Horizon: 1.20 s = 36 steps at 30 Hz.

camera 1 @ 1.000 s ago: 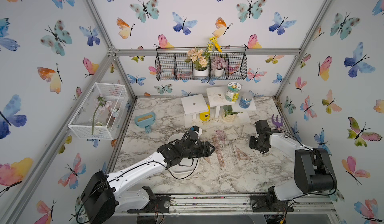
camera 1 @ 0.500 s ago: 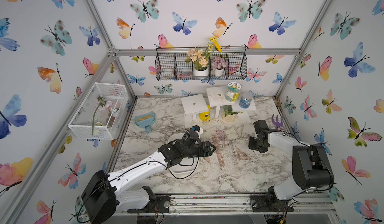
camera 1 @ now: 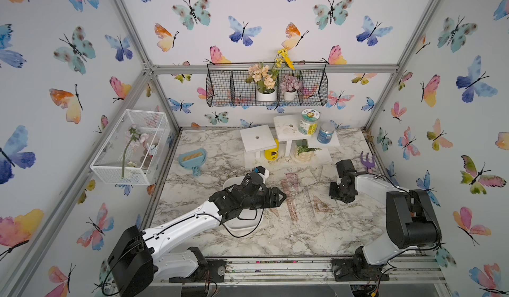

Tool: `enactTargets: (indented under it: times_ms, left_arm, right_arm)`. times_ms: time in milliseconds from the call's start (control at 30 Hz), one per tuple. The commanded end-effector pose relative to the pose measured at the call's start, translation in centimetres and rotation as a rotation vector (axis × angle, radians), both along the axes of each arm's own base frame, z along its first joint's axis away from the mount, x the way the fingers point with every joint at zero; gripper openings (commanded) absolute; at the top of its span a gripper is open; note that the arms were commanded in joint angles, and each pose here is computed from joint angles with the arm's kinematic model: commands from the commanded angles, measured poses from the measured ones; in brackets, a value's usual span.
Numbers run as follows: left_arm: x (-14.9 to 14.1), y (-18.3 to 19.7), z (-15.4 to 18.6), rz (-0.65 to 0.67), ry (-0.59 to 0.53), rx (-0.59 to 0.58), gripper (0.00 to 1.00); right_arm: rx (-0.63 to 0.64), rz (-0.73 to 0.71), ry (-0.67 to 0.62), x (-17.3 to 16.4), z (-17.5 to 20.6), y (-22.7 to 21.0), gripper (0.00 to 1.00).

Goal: Put the scattered rulers into the storage box
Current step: Pick up the ruler from the center of the board.

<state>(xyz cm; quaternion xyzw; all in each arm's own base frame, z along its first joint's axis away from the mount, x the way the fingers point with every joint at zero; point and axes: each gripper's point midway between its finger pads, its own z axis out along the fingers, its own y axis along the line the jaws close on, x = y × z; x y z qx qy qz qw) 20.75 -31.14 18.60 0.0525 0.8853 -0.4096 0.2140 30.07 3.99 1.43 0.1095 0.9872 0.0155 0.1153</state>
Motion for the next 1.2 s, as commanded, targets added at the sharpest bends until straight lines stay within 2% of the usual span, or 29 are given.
enactTargets:
  times_ms: [0,433,767,1167]
  left_arm:
    - [-0.3,0.1,0.6,-0.005,-0.002,-0.028,0.76]
    - [-0.5,0.5,0.3,0.005,0.007,-0.025,0.76]
    - [-0.5,0.7,0.2,0.012,0.008,-0.018,0.76]
    - [-0.3,1.0,0.3,0.018,-0.013,0.014,0.74]
  right_arm:
    - [0.022,0.006,0.024,-0.8,-0.1,0.4,0.25]
    - [0.022,0.005,0.023,-0.9,-0.1,0.5,0.16]
    - [0.020,-0.001,0.015,-0.8,0.3,0.4,0.01]
    - [0.069,0.000,-0.045,-0.2,3.2,1.1,0.01]
